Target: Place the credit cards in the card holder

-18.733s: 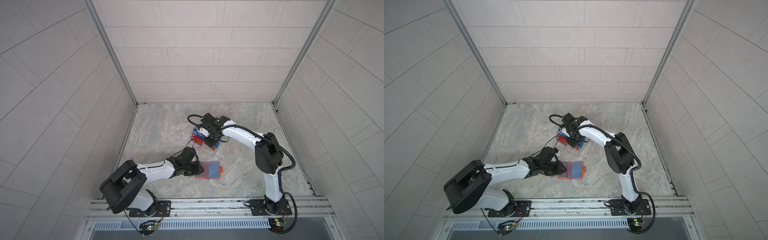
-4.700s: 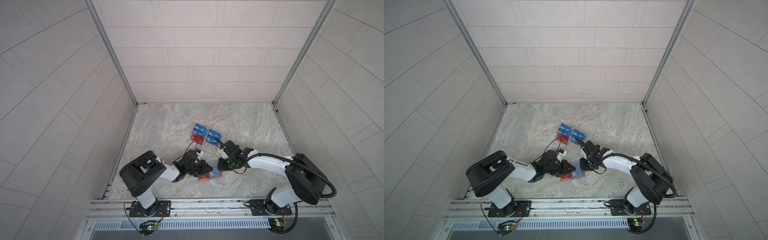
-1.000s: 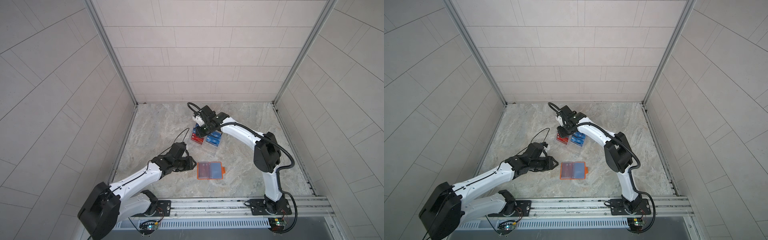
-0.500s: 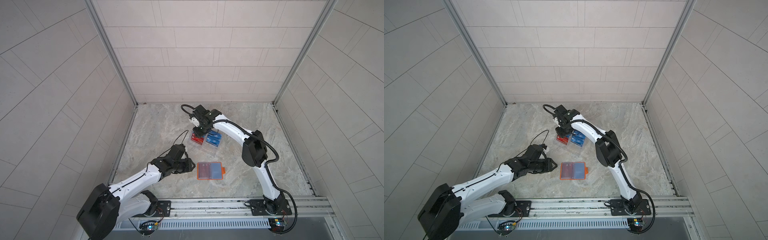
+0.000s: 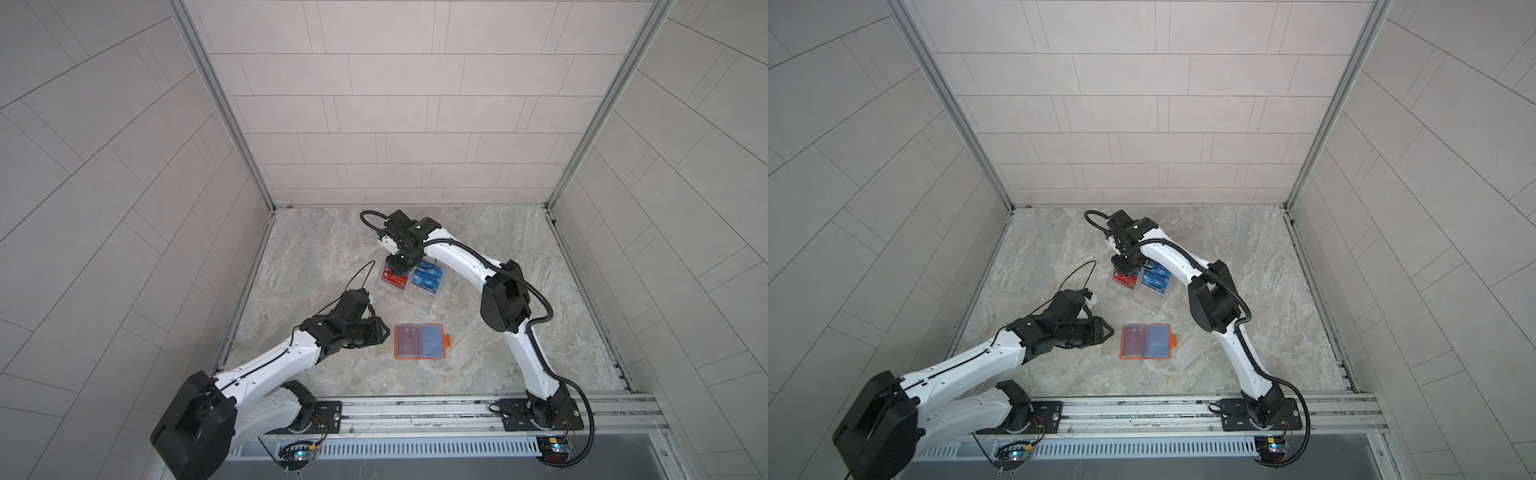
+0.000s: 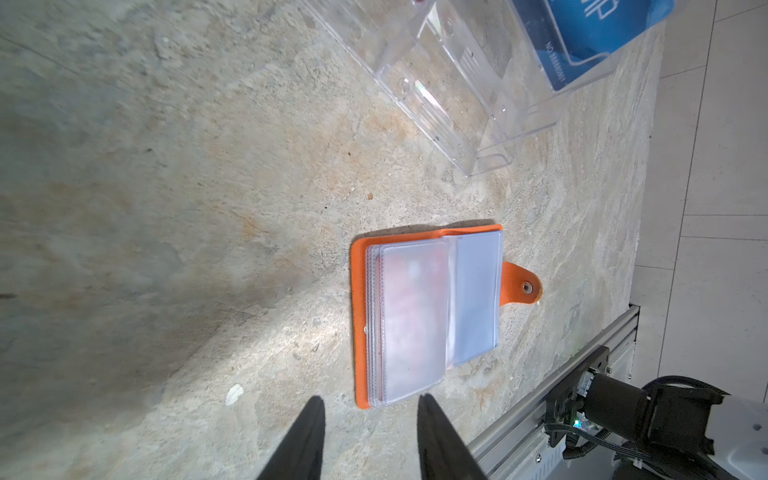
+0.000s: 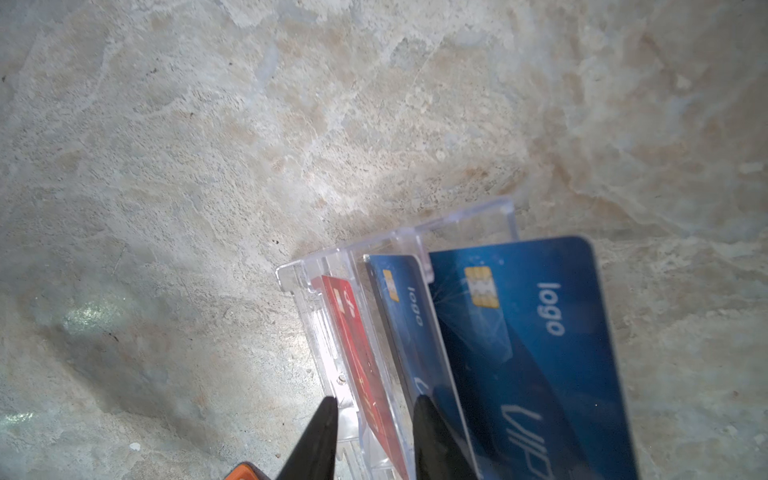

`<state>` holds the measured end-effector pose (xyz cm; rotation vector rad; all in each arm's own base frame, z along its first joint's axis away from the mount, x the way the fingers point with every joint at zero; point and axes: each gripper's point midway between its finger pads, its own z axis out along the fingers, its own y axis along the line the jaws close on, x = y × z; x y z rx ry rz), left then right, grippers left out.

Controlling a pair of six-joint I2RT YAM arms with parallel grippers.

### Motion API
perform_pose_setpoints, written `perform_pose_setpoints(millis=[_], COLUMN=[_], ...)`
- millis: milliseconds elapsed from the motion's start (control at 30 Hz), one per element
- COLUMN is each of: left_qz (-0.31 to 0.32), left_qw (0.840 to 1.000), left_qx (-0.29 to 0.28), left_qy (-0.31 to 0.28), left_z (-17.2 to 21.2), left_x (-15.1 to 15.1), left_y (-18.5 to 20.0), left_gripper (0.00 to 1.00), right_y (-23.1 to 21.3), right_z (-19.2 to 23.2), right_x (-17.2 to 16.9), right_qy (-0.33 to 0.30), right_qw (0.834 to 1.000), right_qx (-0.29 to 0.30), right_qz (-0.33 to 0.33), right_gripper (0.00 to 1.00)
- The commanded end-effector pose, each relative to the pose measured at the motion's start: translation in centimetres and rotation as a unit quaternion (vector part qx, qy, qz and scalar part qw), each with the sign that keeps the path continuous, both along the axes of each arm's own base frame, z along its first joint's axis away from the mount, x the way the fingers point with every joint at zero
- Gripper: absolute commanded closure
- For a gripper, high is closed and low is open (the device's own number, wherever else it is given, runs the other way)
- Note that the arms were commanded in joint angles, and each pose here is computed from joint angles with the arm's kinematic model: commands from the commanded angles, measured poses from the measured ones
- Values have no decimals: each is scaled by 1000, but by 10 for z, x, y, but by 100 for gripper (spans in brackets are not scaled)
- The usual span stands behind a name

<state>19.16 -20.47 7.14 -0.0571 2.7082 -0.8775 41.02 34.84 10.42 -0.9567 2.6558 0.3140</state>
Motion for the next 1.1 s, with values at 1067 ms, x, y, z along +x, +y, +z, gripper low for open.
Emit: perform_pose_setpoints(millis=[1067], left_qz=[8], left_qw=[999], left_qx=[29], left_qy=[19], left_z=[-14], left_x=[0], left_y=[10], left_gripper=[57], right_y=[18], right_z=[5], right_x=[-19], right_qy=[-20], right_qw=[996], right_qx=[-30], right_qz=[78], right_gripper=[81])
